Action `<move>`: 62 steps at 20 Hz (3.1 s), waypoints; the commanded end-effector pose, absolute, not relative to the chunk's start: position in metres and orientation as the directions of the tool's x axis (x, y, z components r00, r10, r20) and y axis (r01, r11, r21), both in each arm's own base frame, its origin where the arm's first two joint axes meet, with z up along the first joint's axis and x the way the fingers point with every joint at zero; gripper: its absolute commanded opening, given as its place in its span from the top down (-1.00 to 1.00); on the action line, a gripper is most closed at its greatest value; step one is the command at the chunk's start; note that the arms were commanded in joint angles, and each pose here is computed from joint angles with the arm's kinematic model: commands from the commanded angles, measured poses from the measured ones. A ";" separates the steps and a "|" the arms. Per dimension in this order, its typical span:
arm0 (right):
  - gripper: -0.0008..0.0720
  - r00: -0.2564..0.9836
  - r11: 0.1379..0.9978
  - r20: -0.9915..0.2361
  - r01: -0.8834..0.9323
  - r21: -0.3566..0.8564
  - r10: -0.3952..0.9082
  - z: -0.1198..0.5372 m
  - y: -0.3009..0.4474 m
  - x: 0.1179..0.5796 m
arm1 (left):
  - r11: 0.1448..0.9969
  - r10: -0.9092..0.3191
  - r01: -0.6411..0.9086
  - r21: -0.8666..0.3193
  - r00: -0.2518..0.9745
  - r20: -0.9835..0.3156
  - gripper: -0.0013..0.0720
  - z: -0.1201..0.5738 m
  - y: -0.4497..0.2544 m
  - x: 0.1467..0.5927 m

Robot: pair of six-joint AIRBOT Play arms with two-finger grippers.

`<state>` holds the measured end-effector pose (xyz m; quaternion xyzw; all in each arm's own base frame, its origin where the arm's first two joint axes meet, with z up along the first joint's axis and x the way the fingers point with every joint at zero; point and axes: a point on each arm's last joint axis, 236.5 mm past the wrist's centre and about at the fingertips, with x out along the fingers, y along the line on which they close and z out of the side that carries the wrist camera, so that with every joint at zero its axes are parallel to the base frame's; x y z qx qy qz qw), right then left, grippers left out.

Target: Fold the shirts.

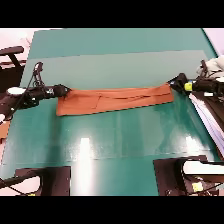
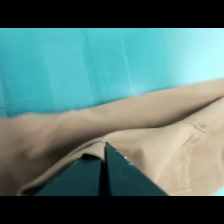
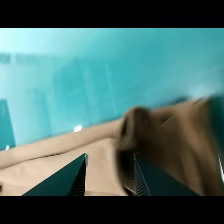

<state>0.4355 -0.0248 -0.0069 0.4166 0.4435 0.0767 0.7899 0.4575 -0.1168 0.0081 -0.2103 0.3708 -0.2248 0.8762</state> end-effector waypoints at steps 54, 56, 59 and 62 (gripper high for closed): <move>0.93 0.523 0.608 -0.367 -0.423 0.672 0.769 0.222 0.265 0.381 | 0.643 -0.701 0.422 -0.639 -0.011 -0.713 0.90 -0.071 -0.429 0.312; 0.93 0.566 0.666 -0.401 -0.401 0.629 0.720 0.212 0.267 0.389 | 0.639 -0.701 0.438 -0.633 -0.009 -0.713 0.91 -0.056 -0.417 0.322; 0.93 0.599 0.703 -0.419 -0.383 0.599 0.683 0.209 0.260 0.395 | 0.653 -0.714 0.456 -0.604 0.105 -0.692 0.91 -0.008 -0.379 0.360; 0.93 0.617 0.706 -0.407 -0.374 0.601 0.673 0.212 0.255 0.401 | 0.705 -0.607 0.538 -0.462 0.121 -0.785 0.91 0.011 -0.320 0.360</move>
